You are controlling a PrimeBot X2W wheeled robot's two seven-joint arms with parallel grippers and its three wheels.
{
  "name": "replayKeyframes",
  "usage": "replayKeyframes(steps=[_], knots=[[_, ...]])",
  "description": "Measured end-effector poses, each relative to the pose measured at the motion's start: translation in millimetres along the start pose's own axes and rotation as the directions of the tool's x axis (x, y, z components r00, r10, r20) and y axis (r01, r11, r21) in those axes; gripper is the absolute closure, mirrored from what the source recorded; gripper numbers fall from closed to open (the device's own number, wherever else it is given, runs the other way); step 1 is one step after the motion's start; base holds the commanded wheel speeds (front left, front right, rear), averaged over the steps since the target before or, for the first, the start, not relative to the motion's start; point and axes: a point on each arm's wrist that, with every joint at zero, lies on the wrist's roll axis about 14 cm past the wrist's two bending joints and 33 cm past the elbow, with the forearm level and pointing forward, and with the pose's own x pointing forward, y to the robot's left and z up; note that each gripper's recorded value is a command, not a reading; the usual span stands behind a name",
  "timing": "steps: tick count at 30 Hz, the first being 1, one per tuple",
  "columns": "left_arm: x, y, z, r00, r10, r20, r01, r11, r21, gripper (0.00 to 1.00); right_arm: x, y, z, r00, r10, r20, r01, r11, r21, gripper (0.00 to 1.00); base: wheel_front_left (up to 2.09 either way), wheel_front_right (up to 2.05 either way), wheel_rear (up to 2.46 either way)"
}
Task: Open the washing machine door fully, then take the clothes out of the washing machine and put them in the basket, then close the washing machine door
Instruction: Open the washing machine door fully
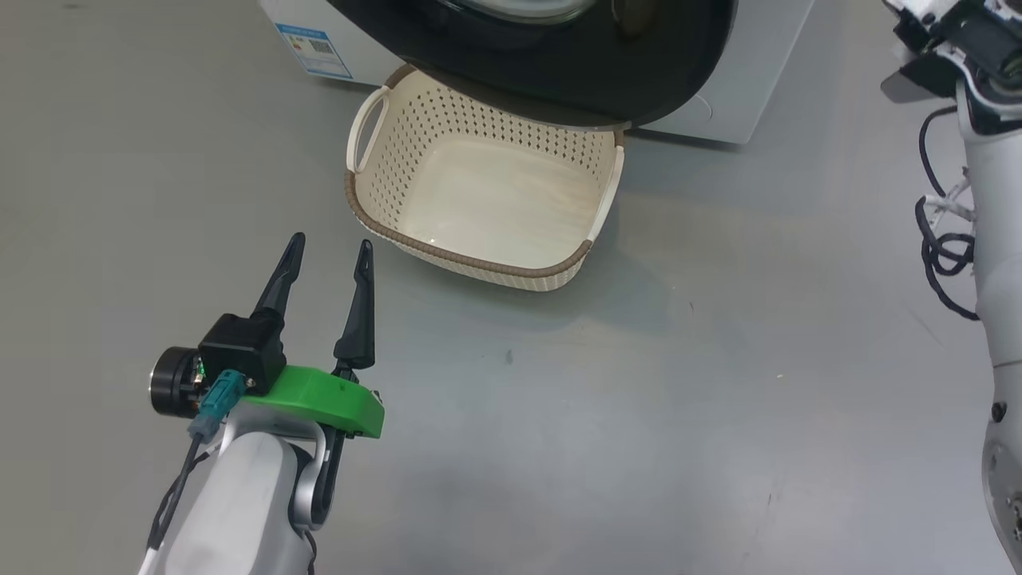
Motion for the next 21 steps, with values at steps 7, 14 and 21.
replayKeyframes(steps=[7, 14, 21], knots=[[-10.0, -1.2, 5.0, 1.000, -0.001, 0.013, 0.001, 1.000, -0.002, 0.00, -28.0, -11.2, -6.0, 0.991, -0.120, 0.060, 0.132, 0.947, -0.293, 1.00, 0.00, 0.00, 0.00], [-16.7, -4.7, 10.2, 0.999, -0.009, 0.030, 0.009, 1.000, 0.000, 0.00, -59.1, -1.8, -1.7, 0.975, -0.099, 0.200, 0.187, 0.849, -0.494, 1.00, 0.00, 0.00, 0.00], [-21.5, -6.7, 14.1, 0.999, -0.013, 0.044, 0.013, 1.000, -0.005, 0.00, -91.2, -20.9, -32.3, 0.959, -0.116, 0.260, 0.242, 0.812, -0.531, 1.00, 0.00, 0.00, 0.00]])
